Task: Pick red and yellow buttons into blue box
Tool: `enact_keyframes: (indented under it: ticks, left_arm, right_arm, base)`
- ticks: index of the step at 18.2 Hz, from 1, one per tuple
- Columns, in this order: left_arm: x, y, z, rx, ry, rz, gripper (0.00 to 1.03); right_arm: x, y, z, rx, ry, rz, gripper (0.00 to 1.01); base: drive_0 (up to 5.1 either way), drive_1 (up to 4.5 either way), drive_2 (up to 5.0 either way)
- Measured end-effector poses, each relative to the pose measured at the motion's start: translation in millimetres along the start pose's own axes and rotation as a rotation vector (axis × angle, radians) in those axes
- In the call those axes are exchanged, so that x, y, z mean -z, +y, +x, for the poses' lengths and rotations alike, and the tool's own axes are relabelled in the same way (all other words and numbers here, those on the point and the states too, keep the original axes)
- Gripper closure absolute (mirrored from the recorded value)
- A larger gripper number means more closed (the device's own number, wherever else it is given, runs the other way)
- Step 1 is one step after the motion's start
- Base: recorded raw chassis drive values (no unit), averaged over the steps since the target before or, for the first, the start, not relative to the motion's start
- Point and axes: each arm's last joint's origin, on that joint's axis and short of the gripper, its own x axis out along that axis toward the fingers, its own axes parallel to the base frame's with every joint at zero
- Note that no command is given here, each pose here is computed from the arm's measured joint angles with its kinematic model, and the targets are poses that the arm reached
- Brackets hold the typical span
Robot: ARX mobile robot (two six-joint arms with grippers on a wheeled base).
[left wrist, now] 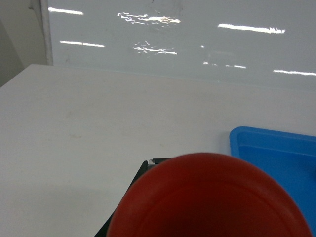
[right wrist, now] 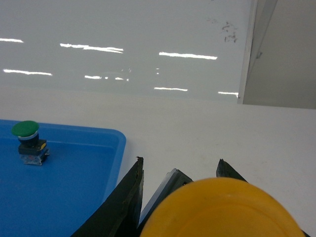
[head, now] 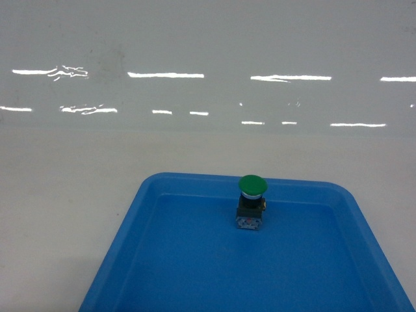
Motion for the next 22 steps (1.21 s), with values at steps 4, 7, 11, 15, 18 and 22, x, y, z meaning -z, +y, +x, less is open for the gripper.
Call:
enact_keyframes:
  ticks: [4, 7, 11, 15, 18, 22]
  left_arm:
    - [-0.3, 0.3, -0.4, -0.003, -0.003, -0.001, 0.78]
    - [-0.6, 0.5, -0.5, -0.007, -0.006, -0.002, 0.78]
    - [-0.3, 0.2, -0.3, -0.003, -0.003, -0.001, 0.78]
    - [-0.2, 0.2, -0.3, -0.003, -0.002, 0.0, 0.78]
    - [-0.3, 0.2, -0.3, -0.003, -0.003, -0.001, 0.78]
    - [-0.3, 0.2, -0.3, -0.003, -0.003, -0.001, 0.78]
  right_arm:
    - [0.2, 0.1, 0.1, -0.003, 0.001, 0.0, 0.62]
    - [0.5, 0.1, 0.0, -0.002, 0.004, -0.001, 0.62]
    - [-0.2, 0.1, 0.0, -0.002, -0.003, 0.001, 0.62]
    - [0.3, 0.1, 0.0, -0.002, 0.002, 0.0, 0.62]
    - [-0.1, 0.1, 0.0, -0.002, -0.002, 0.0, 0.62]
    - [0.0, 0.1, 0.0, -0.002, -0.001, 0.0, 0.62]
  base:
    - [1.1, -4.2, 2.9]
    - [4.6, -3.92, -0.8]
    - [4.8, -3.66, -0.7]
    - [4.9, -3.56, -1.0]
    - [4.9, -3.39, -1.2]
    - [4.8, -3.53, -1.4]
